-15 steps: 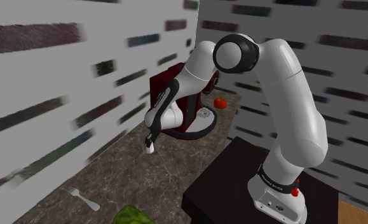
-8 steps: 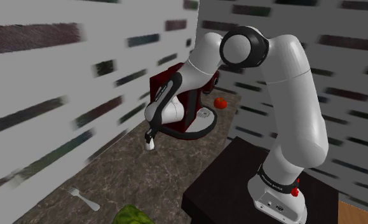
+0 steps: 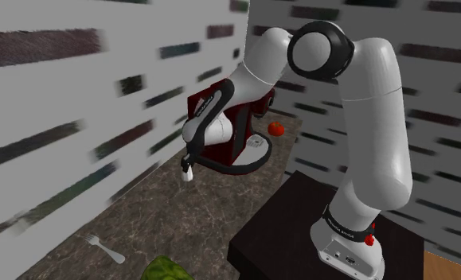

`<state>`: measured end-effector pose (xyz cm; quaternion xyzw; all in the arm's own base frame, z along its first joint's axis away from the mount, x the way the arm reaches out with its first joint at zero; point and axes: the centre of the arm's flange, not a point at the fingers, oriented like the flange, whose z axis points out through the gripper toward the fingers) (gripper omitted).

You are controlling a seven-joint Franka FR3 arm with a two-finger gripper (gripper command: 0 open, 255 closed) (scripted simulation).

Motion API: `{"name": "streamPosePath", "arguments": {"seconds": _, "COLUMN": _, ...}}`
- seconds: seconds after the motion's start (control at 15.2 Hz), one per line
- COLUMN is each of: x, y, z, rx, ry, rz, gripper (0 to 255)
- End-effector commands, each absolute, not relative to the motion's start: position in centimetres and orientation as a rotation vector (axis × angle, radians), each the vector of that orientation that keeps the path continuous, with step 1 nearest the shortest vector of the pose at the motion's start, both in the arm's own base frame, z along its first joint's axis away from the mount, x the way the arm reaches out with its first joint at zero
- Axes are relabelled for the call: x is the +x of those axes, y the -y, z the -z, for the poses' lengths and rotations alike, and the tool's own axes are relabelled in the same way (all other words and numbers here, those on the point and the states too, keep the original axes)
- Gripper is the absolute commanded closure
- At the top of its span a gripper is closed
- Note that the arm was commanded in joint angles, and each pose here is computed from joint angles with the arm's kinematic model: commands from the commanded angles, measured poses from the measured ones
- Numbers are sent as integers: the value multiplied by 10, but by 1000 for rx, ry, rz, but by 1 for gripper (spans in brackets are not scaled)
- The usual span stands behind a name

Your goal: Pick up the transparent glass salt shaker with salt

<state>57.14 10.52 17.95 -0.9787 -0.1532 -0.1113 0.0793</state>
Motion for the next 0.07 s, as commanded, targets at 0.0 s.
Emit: {"name": "streamPosePath", "arguments": {"seconds": 0.0, "x": 572, "y": -106, "z": -182, "rx": -2928, "ry": 458, "rz": 332, "gripper": 255}}
